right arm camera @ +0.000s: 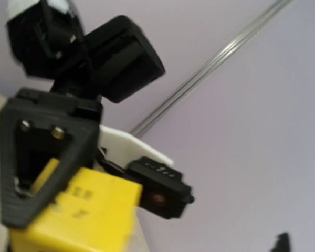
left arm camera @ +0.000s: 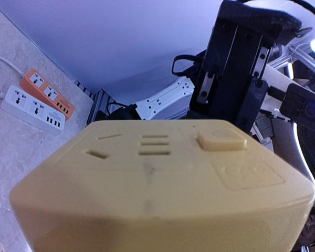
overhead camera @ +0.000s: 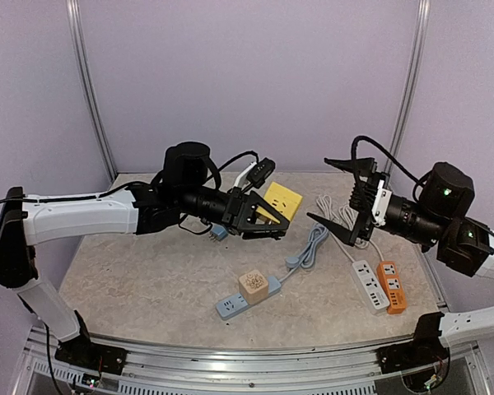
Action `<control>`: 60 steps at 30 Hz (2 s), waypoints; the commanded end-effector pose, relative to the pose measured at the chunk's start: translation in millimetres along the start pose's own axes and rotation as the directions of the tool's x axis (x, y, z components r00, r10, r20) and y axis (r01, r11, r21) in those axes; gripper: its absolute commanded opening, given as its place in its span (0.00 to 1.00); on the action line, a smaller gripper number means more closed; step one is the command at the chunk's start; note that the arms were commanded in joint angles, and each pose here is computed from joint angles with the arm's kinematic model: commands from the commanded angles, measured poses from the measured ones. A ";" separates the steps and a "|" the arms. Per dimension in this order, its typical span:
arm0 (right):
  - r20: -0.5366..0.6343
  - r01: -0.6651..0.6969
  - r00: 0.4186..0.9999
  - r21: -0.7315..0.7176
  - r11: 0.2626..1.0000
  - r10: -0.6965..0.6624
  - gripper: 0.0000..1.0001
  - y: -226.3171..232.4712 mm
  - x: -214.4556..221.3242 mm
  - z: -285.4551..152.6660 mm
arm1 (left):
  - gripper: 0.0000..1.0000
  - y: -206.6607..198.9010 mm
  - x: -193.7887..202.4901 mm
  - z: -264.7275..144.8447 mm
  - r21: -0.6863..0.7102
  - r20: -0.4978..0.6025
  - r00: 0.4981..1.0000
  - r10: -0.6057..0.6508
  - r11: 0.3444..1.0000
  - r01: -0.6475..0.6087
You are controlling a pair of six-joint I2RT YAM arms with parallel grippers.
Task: Insert the plug
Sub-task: Pass from the left arm to the right
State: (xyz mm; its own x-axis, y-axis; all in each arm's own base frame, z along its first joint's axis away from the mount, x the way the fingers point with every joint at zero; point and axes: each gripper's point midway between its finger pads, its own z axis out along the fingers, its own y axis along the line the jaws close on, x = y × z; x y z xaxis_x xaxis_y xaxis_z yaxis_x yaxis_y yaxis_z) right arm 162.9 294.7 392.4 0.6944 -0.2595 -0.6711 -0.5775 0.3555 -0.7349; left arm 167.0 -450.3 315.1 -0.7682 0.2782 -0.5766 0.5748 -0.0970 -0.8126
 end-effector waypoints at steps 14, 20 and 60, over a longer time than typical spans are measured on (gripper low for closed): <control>-0.064 0.030 0.995 -0.493 0.869 -0.071 0.95 84.9 14.3 -29.1 | 0.23 -49.4 90.5 11.5 0.045 -0.423 0.884 0.198 0.979 -0.198; 0.011 0.012 1.000 -0.539 0.842 -0.008 0.93 97.9 2.7 -26.6 | 0.23 -43.4 101.1 23.4 0.049 -0.468 0.866 0.175 0.984 -0.173; 0.096 0.007 0.993 -0.641 0.767 0.071 0.76 148.7 -15.9 -10.0 | 0.31 -45.8 90.0 31.3 0.092 -0.436 0.877 0.202 0.979 -0.180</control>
State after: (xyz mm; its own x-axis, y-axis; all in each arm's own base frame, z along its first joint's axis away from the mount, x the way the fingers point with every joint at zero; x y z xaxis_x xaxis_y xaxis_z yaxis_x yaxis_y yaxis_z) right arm 71.0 343.0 304.6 0.7101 -0.1369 -0.6906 -0.6989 -0.2559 -0.6679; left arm 56.5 -444.2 278.9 -0.4515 0.6864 -0.5701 0.6632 -0.1694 -0.7290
